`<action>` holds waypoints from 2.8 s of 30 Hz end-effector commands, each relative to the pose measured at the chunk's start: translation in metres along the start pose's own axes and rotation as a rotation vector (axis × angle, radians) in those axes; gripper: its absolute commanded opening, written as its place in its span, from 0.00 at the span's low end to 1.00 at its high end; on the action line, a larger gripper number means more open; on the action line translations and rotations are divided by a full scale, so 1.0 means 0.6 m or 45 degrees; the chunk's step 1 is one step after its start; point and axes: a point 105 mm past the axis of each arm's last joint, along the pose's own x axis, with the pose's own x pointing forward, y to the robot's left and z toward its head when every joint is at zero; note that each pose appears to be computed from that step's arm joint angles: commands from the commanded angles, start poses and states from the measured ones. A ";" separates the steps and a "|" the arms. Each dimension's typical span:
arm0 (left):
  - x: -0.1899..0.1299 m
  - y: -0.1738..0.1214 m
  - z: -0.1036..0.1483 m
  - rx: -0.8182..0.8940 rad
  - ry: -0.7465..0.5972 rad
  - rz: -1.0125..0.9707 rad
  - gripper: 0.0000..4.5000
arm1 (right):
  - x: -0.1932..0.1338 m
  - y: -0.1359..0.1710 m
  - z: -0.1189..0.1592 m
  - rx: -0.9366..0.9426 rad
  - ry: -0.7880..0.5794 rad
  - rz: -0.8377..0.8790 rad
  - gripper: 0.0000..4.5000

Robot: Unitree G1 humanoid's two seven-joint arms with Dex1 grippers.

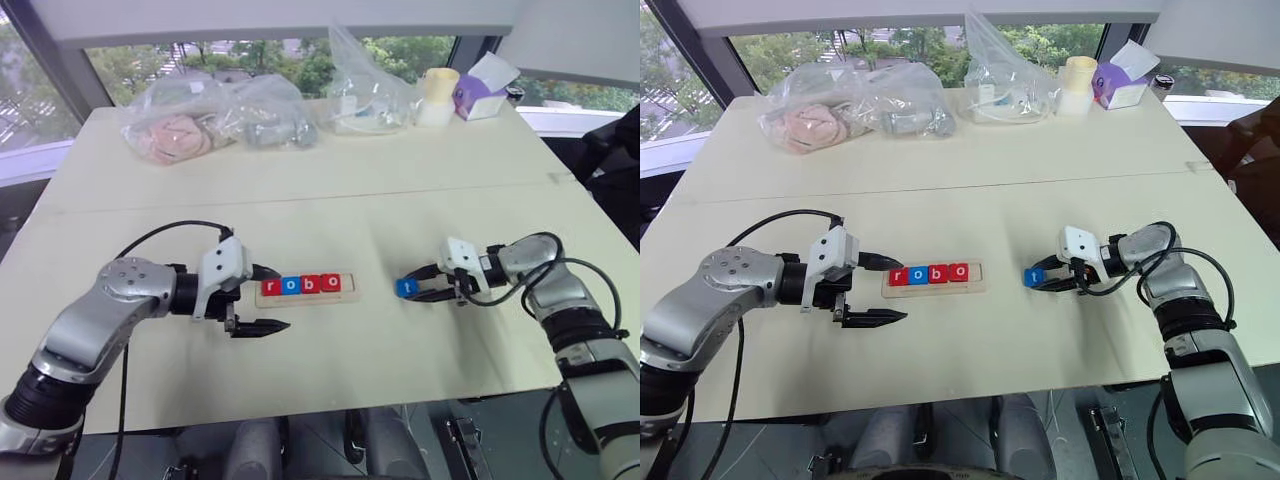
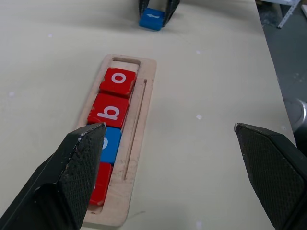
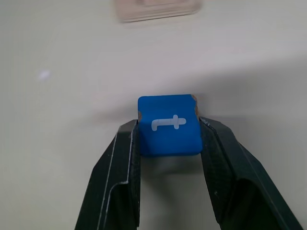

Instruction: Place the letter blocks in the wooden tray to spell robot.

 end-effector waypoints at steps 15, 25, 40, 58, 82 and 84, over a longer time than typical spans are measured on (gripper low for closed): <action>0.002 0.006 0.002 0.068 0.000 0.059 1.00 | 0.087 0.002 0.110 -0.095 0.030 -0.010 0.26; 0.005 0.006 0.000 0.065 -0.002 0.081 1.00 | 0.090 0.014 0.098 -0.087 0.080 0.062 0.26; 0.009 0.014 -0.001 0.081 0.001 0.100 1.00 | 0.113 0.018 0.116 -0.065 0.027 0.056 0.26; 0.010 0.019 -0.005 0.080 0.012 0.118 1.00 | 0.119 0.030 0.141 -0.061 -0.032 0.053 0.26; 0.010 0.017 -0.005 0.074 0.005 0.100 1.00 | 0.087 -0.044 0.129 0.012 -0.142 -0.352 0.99; 0.010 0.012 -0.002 0.067 0.001 0.069 1.00 | 0.095 -0.043 0.121 0.023 -0.144 -0.355 0.99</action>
